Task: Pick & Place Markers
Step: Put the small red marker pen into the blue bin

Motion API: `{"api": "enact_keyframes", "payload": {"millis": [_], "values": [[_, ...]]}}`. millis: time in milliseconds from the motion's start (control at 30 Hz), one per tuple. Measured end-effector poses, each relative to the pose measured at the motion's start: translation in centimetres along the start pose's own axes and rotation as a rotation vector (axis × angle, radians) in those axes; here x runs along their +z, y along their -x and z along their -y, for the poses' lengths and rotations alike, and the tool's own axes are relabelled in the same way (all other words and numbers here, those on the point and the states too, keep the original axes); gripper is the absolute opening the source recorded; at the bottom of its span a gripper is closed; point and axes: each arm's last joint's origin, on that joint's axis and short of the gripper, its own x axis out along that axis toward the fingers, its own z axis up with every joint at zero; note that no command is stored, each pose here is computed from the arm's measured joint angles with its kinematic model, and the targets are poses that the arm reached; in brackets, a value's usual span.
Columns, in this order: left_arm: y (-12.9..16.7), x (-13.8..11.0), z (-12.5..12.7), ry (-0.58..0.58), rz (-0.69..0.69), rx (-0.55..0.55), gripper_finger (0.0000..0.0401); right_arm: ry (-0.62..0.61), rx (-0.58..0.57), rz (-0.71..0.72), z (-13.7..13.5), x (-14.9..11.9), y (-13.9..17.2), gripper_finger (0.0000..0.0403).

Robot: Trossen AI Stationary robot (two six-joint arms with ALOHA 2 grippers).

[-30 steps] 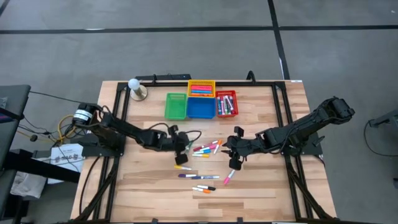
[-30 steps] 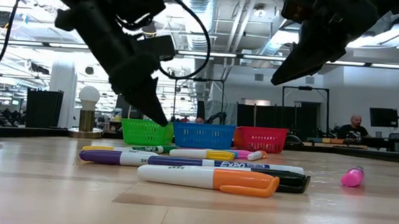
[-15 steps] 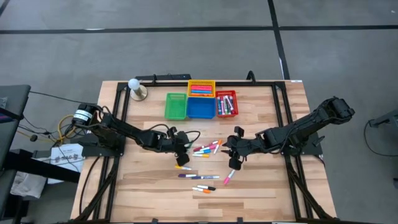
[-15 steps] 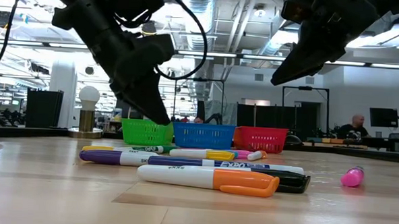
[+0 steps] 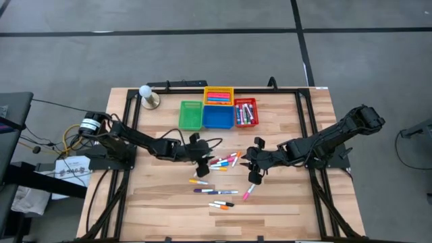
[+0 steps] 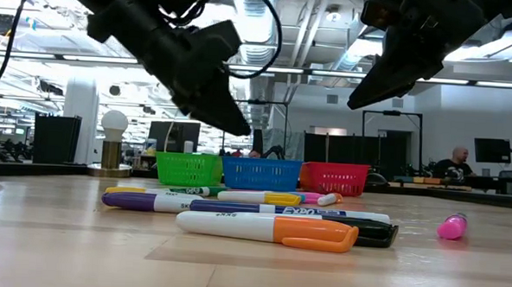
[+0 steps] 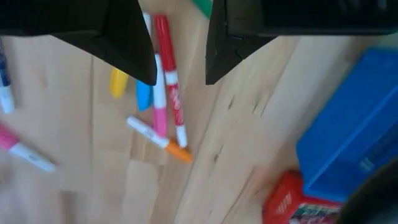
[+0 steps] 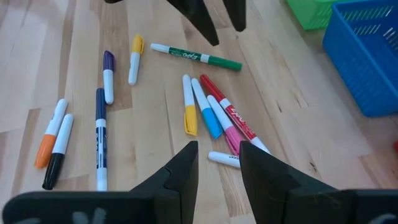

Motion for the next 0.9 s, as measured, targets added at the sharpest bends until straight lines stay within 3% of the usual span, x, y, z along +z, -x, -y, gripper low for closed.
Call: {"api": "enact_keyframes", "payload": {"millis": [233, 400, 900], "values": [[-2.8, -0.9, -1.6, 0.005, -0.026, -0.057, 0.0122, 0.005, -0.001, 0.0, 0.0, 0.0, 0.0, 0.0107], [-4.4, -2.1, -1.4, -0.031, -0.048, -0.1, 0.0118, 0.008, -0.001, 0.0, 0.0, 0.0, 0.0, 0.0107], [-4.8, -2.7, -0.4, -0.082, -0.04, -0.145, 0.0117, 0.012, -0.005, -0.01, 0.0, -0.1, 0.0, 0.0107]]}}
